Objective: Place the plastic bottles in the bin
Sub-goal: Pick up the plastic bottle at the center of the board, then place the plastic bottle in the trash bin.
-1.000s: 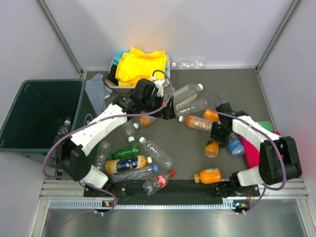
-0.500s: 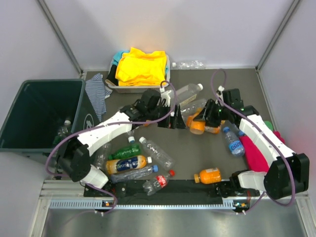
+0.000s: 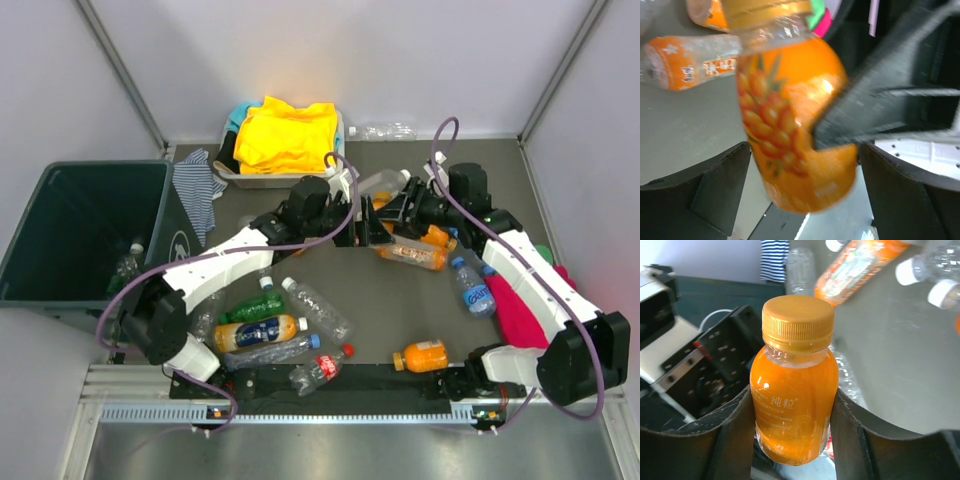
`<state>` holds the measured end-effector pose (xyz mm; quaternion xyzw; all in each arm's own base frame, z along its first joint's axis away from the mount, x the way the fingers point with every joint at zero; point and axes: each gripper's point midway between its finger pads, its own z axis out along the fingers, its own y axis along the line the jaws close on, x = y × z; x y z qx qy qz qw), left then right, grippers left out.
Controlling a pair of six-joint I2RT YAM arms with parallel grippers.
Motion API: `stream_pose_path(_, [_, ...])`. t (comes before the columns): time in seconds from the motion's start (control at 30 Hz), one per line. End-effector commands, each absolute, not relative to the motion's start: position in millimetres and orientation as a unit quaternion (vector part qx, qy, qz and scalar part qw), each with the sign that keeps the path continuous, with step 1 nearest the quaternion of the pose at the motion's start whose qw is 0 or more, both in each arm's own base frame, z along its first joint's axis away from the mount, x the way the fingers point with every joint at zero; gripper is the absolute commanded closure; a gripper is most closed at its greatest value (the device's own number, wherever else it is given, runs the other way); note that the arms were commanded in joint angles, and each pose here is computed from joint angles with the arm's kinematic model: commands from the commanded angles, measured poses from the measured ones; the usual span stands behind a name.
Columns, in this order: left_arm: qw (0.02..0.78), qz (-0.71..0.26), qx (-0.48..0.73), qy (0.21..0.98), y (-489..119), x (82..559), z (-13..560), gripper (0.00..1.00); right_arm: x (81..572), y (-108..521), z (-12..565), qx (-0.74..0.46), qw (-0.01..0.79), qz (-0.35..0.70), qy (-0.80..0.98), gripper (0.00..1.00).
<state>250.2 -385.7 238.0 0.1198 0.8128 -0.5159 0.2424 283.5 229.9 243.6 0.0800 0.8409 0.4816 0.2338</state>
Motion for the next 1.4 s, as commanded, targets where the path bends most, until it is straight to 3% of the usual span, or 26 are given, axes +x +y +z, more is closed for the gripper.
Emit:
stream_pose_path(0.0, [0.297,-0.504,0.107,0.804,-387.3,273.3,260.6,0.1,281.4,242.9,291.9,0.045,0.263,0.534,0.803,0.73])
stream_pose_path(0.1, [0.3,-0.493,0.106,0.81,-385.9,276.1,256.7,0.28,280.0,242.3,291.5,0.045,0.259,0.533,0.805,0.69])
stream_pose_path(0.13, [0.301,-0.488,0.103,0.813,-383.6,276.2,256.2,0.42,280.2,242.1,290.2,0.045,0.259,0.529,0.807,0.61])
stream_pose_path(0.17, [0.308,-0.482,0.104,0.813,-381.3,278.3,257.0,0.47,280.3,240.6,285.9,0.049,0.256,0.522,0.812,0.54])
stream_pose_path(0.2, [0.315,-0.476,0.102,0.814,-378.0,279.0,259.9,0.51,280.4,240.0,285.3,0.051,0.255,0.519,0.814,0.43])
stream_pose_path(0.23, [0.319,-0.464,0.104,0.82,-373.7,279.1,257.4,0.58,281.2,238.9,282.7,0.055,0.254,0.513,0.818,0.17])
stream_pose_path(0.3, [0.336,-0.443,0.094,0.826,-364.7,285.3,259.9,0.6,283.0,234.5,277.4,0.068,0.251,0.496,0.829,0.01])
stream_pose_path(0.47, [0.381,-0.35,0.07,0.853,-317.8,305.2,275.3,0.62,291.5,218.3,279.7,0.099,0.264,0.483,0.829,0.01])
stream_pose_path(0.77, [0.494,-0.118,-0.052,0.86,-120.3,359.0,345.7,0.61,291.0,180.6,267.3,0.11,0.293,0.409,0.857,0.01])
stream_pose_path(0.93, [0.549,0.029,-0.112,0.828,-31.4,346.4,397.4,0.58,288.7,176.0,257.5,0.117,0.286,0.399,0.863,0.01])
stream_pose_path(1.13, [0.584,0.127,-0.185,0.78,34.4,316.8,441.7,0.54,288.8,171.4,254.2,0.118,0.288,0.384,0.869,0.01])
stream_pose_path(1.37, [0.562,0.202,-0.28,0.752,82.9,279.8,421.3,0.48,289.1,156.1,234.5,0.13,0.282,0.329,0.892,0.01])
